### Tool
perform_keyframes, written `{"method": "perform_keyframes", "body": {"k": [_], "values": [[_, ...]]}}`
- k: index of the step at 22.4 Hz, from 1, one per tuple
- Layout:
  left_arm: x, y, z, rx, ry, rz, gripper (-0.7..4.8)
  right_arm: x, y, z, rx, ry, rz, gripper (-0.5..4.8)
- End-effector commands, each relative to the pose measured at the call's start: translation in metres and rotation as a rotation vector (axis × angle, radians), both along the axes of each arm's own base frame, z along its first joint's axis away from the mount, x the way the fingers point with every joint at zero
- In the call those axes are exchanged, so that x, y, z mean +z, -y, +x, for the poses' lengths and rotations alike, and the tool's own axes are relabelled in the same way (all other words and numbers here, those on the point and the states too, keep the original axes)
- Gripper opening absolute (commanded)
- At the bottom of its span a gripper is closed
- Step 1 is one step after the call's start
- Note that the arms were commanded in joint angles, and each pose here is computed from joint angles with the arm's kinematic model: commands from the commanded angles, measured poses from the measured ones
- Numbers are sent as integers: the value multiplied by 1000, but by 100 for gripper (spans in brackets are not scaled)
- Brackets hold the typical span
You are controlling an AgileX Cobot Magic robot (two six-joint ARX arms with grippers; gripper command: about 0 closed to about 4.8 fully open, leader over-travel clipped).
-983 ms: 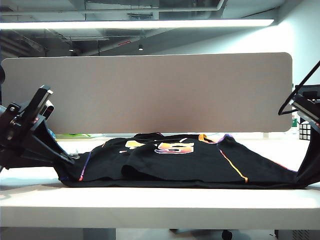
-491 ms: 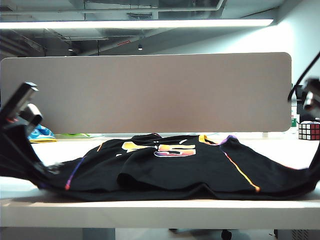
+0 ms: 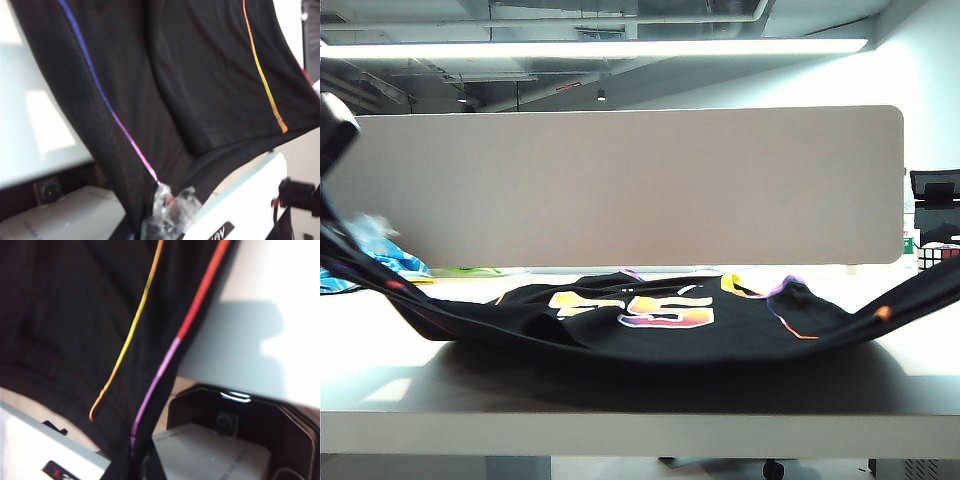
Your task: Fold the bottom side of the basketball jersey horizontally towards the center, about one-third of the way, and then fold the bottom of the basketball jersey up towards the top, creating a neat rectangle.
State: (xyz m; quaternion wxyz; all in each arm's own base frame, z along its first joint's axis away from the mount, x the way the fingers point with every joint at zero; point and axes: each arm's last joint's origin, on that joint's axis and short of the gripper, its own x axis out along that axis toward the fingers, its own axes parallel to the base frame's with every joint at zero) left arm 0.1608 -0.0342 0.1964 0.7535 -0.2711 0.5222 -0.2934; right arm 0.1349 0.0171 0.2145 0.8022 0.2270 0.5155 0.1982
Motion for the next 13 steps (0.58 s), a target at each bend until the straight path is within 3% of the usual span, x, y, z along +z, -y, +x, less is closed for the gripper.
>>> {"method": "perform_keyframes", "body": {"k": [1, 9, 13], "values": [[8, -3, -20, 2, -9, 39, -6, 12, -1, -16, -34, 33, 53, -9], [27, -6, -66, 39, 37, 16, -6, 33, 0, -76, -125, 86, 112, -9], [33, -7, -80, 42, 44, -54, -6, 47, 0, -91, -143, 135, 124, -9]]}}
